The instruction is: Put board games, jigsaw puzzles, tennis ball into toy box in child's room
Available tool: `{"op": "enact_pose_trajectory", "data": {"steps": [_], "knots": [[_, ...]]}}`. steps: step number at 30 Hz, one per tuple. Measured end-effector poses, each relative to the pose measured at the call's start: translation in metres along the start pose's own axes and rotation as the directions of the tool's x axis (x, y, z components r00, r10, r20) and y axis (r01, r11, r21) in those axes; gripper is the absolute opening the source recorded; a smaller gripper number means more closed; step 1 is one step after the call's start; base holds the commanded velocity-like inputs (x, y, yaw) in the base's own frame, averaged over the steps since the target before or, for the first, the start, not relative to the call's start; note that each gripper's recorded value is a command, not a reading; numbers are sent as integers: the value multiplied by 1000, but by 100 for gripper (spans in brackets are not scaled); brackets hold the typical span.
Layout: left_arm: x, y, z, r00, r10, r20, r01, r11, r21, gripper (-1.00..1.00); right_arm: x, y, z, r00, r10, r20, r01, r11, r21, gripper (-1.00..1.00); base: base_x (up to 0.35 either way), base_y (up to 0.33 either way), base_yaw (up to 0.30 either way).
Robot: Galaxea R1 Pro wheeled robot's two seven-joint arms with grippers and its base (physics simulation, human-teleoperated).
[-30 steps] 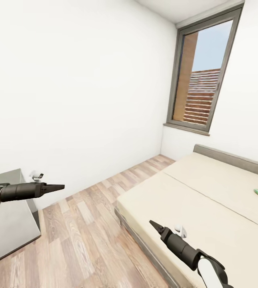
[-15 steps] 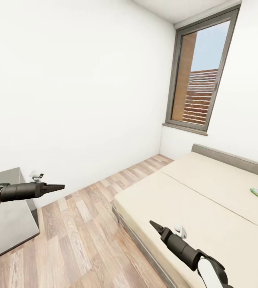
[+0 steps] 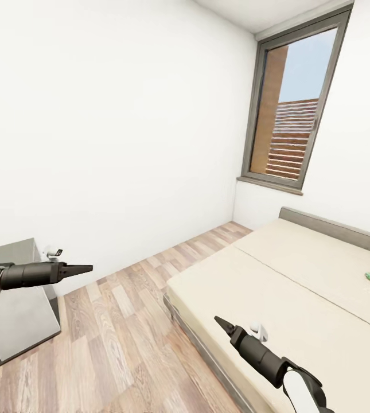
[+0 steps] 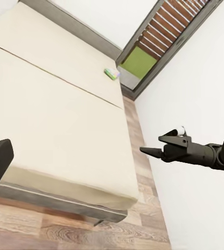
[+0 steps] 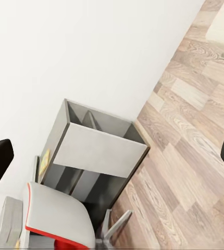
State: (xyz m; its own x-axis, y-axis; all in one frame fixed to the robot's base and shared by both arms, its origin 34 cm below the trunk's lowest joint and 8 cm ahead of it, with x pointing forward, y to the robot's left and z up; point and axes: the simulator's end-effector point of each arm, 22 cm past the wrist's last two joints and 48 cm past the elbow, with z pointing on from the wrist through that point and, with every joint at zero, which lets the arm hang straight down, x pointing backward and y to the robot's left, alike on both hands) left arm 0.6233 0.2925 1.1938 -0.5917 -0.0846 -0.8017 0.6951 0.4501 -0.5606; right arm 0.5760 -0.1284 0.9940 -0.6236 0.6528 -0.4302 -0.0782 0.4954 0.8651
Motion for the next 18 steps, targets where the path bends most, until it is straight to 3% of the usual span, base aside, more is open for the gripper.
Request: {"op": "enact_pose_trajectory", "data": {"steps": [10, 18], "knots": [[0, 0, 0, 1000, 0, 0, 0, 1000, 0, 100, 1, -1, 0, 1000, 1, -1, -1, 1000, 2, 100, 0, -215, 273], [1, 0, 0, 1000, -1, -1, 1, 1000, 0, 100, 1, -2, 0, 1000, 2, -2, -2, 1000, 3, 100, -21, -52, 289]]}}
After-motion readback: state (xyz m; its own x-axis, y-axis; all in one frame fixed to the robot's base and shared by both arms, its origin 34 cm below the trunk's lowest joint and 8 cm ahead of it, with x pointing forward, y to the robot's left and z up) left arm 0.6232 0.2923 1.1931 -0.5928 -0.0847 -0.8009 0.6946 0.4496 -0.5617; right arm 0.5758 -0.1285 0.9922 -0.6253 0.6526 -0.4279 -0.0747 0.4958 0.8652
